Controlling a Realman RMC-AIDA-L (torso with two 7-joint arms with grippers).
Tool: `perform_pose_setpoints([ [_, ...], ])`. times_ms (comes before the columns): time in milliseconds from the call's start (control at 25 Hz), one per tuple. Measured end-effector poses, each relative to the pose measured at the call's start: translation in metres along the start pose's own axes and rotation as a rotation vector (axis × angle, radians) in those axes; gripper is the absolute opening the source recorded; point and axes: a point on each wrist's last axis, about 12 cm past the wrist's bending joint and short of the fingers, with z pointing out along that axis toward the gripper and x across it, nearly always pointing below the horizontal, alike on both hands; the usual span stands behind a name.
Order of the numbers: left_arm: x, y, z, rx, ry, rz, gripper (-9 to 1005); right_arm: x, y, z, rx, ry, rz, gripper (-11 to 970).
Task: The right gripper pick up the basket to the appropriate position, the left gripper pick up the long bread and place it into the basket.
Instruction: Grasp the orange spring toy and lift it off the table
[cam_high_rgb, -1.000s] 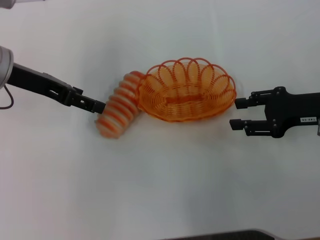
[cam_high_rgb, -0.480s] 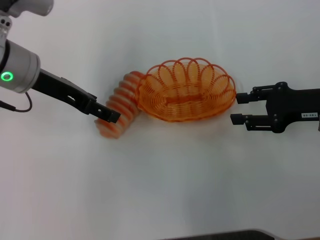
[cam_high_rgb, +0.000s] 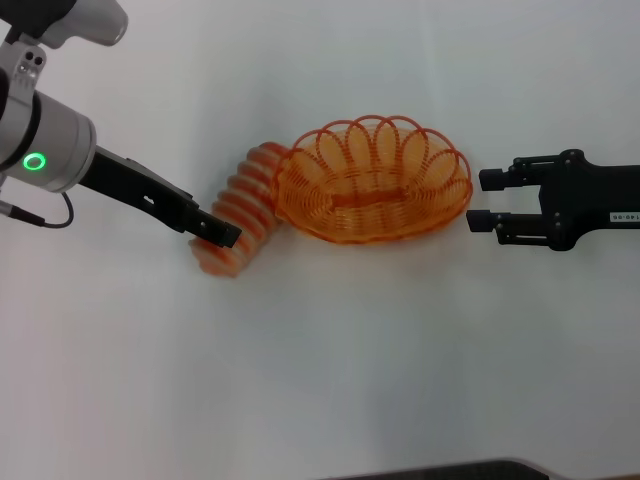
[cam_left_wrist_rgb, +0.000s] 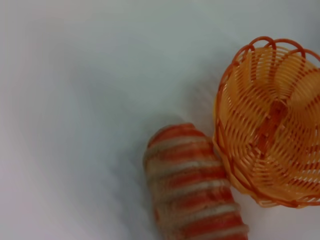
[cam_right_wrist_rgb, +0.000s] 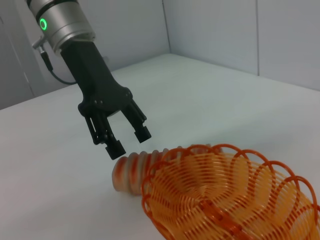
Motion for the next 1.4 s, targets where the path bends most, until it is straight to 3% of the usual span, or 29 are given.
perform_pose_setpoints([
  [1400,0.003,-0.007,0.024,-0.015,0.057,0.051,821,-0.001,-0.002,-0.001,0.01,-0.007,0.006,662],
])
